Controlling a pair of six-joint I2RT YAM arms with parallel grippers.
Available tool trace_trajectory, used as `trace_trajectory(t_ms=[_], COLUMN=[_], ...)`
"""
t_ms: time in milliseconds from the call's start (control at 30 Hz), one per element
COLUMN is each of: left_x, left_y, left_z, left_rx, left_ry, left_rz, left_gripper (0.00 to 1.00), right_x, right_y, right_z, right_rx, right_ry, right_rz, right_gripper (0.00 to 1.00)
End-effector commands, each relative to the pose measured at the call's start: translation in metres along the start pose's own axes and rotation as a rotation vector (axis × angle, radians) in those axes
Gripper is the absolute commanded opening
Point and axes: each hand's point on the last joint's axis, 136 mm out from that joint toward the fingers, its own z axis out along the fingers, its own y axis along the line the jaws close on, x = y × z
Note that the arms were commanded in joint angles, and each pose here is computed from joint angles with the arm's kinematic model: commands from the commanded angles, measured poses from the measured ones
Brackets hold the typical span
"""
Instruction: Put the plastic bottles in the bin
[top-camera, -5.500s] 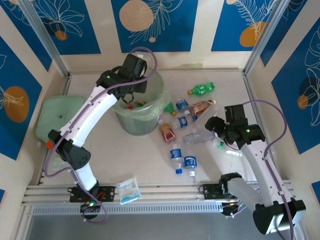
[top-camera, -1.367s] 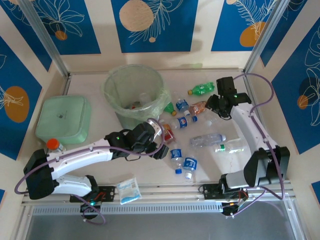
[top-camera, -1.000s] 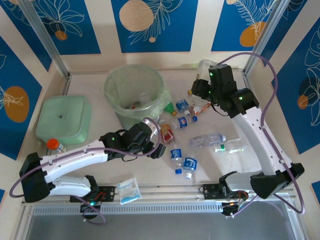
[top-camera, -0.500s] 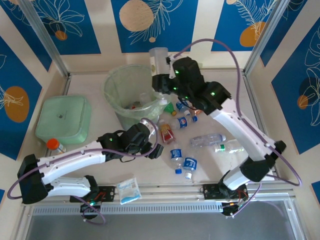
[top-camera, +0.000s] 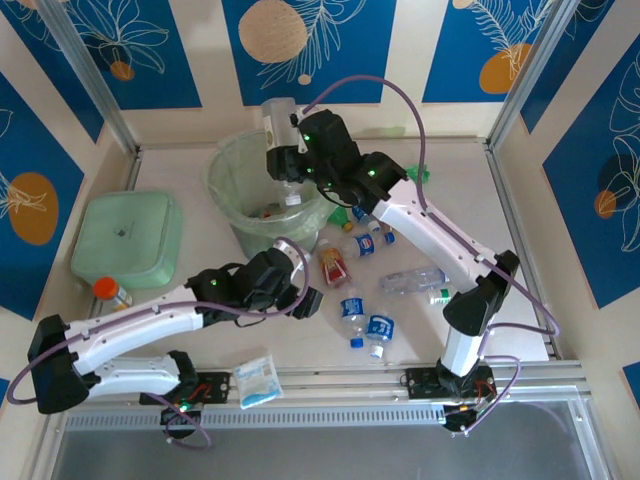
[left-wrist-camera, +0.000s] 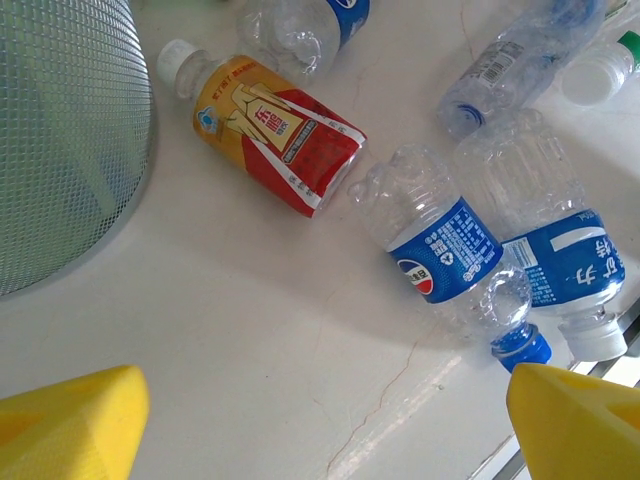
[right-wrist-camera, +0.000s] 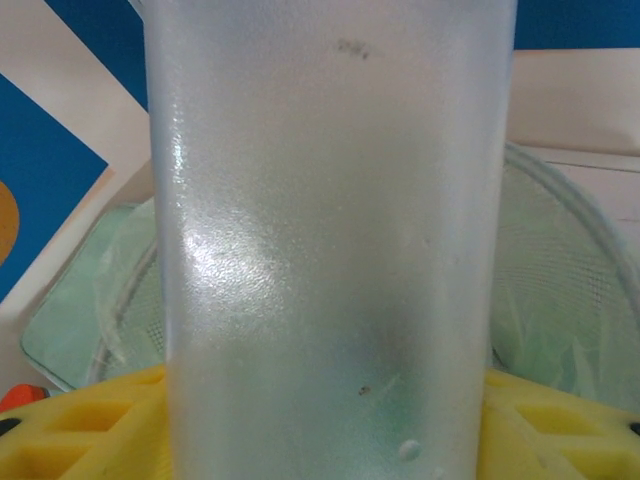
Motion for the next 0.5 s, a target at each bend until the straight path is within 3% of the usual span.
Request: trace_trajectory(t_ms=[0,200,467], left_x=[0.007,0.006,0.002], left_y=[0.004,0.002,-0.002], left_z=[-0.002,0.0,-0.001], left_rx=[-0.02,-0.013,0.002], left_ry=[0.009,0.009,0.005], left_rz=[0.005,0.005,0.004], left_gripper=[0.92,0.92,0.95], right_x=[-0.017,-0.021,-0.032], right_y=[0.014,0.013,0.001], right_z=[-0.01,-0.015,-0.048], right_rx=[-0.048,-0.045,-0.009], right_ry=[-0.053,-0.067,-0.127], right_rz=[0.016,0.009,0.013], right_gripper=[0.67,0.75,0.77])
